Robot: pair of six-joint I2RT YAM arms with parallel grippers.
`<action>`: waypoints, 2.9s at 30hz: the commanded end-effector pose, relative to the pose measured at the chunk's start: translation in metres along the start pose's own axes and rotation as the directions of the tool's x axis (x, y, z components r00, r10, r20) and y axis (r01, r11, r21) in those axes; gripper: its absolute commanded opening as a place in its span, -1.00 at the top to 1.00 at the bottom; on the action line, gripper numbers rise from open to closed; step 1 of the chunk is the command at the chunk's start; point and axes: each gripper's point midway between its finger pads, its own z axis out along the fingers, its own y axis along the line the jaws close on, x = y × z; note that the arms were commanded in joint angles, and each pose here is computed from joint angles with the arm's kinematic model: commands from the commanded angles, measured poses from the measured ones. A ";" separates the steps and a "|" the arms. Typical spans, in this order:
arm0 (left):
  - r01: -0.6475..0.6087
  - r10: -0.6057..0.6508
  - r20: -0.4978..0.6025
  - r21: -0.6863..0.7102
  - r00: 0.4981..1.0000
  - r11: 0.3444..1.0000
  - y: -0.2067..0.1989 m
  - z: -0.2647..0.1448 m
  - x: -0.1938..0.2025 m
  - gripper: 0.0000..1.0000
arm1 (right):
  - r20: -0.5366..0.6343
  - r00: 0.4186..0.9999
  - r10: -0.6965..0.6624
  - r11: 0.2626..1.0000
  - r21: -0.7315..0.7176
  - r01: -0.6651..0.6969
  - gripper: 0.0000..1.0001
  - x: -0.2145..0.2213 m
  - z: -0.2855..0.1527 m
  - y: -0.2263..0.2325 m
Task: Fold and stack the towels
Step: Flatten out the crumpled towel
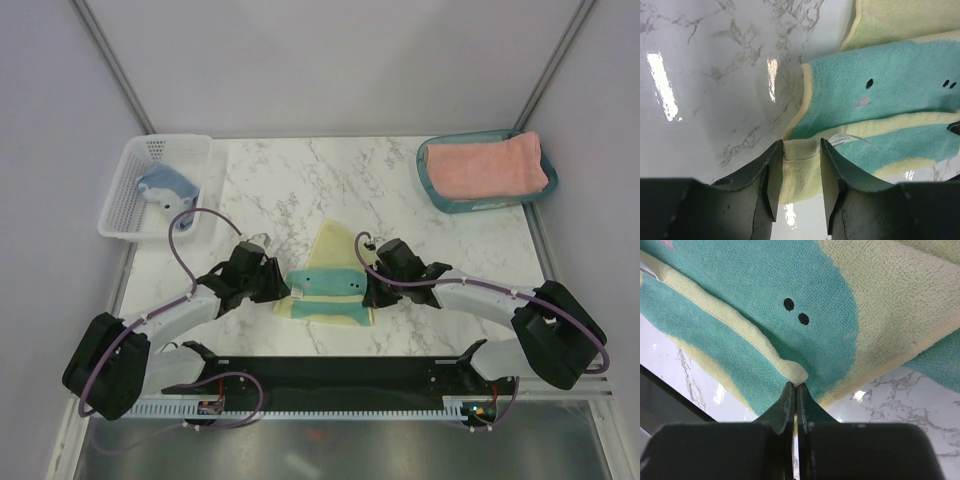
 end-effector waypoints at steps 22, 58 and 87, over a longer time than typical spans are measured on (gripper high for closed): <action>0.007 -0.008 0.010 0.050 1.000 0.999 -0.018 -0.009 -0.012 0.95 | 0.090 0.996 -0.015 1.000 -0.015 0.016 1.00 -0.024 -0.016 0.009; -0.476 -0.074 0.648 0.627 0.758 0.617 -0.254 -0.352 -0.203 0.96 | 0.960 0.277 0.037 0.947 -0.122 0.296 1.00 -0.240 -0.418 0.151; -0.300 0.134 0.521 0.249 0.843 0.921 -0.115 0.046 -0.388 0.95 | 0.770 0.625 -0.132 0.958 -0.063 0.280 1.00 -0.427 -0.035 -0.041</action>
